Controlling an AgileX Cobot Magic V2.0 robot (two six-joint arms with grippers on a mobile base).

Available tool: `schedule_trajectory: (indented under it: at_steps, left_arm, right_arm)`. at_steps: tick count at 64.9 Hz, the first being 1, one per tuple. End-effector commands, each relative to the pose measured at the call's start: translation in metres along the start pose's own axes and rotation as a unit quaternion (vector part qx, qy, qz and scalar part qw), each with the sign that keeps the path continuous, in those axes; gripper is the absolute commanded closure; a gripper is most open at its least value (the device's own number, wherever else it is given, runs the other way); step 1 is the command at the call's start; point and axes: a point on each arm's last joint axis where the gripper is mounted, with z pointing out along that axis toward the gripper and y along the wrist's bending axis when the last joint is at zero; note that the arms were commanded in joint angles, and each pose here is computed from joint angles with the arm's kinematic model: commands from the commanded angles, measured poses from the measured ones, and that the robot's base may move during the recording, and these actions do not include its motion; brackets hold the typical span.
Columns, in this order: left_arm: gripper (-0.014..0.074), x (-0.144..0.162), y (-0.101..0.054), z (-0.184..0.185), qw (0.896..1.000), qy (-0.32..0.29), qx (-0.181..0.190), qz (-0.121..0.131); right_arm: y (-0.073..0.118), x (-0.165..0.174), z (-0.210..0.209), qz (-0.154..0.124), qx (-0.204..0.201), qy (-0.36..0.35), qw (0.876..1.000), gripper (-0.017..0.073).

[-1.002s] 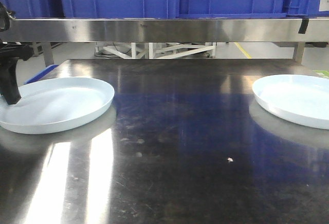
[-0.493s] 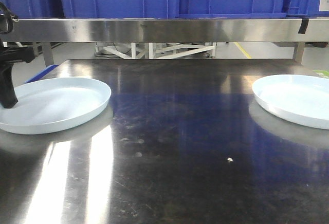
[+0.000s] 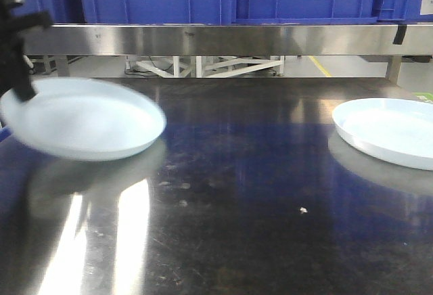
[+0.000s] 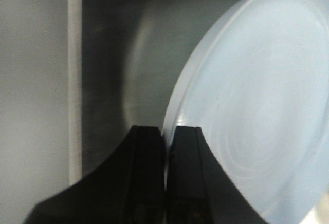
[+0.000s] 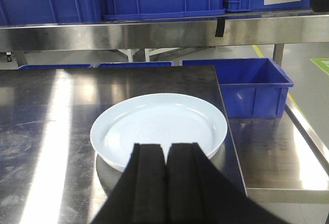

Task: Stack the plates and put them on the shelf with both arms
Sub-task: 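Grip the plate rim and slide it toward the table center, then release the plate and raise the left gripper away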

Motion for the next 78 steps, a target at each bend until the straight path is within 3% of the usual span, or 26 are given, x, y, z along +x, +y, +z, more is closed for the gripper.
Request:
schedule_trajectory:
  at_steps: [1, 18, 32, 51, 64, 71, 78]
  left_arm:
    - [0.0511, -0.003, -0.035, -0.035, 0.994, -0.059, 0.086, 0.01]
    - [0.0512, -0.003, -0.092, -0.003, 0.99, -0.079, 0.083, 0.08]
    - [0.0503, 0.002, -0.129, 0.031, 0.987, -0.068, 0.093, 0.115]
    - [0.0267, 0.006, -0.151, 0.046, 0.984, -0.069, 0.113, 0.121]
    - [0.0324, 0.015, -0.159, 0.026, 0.98, -0.081, 0.099, 0.154]
    - [0.0392, 0.021, -0.16, 0.011, 0.975, -0.103, 0.072, 0.182]
    - [0.0484, 0.029, -0.156, -0.002, 0.964, -0.157, 0.03, 0.214]
  right_arm:
    - [0.001, -0.009, -0.002, -0.005, -0.004, -0.054, 0.999, 0.0512]
    - [0.001, -0.009, -0.002, -0.005, -0.004, -0.054, 0.999, 0.0512]
    - [0.001, -0.009, -0.002, -0.005, -0.004, -0.054, 0.999, 0.0512]
    - [0.001, -0.009, -0.002, -0.005, -0.004, -0.054, 0.999, 0.0512]
    - [0.001, -0.009, -0.002, -0.005, -0.004, -0.054, 0.999, 0.0512]
    - [0.001, -0.009, -0.002, -0.005, -0.004, -0.054, 0.999, 0.0512]
    - [0.001, -0.009, -0.002, -0.005, -0.004, -0.054, 0.999, 0.0512]
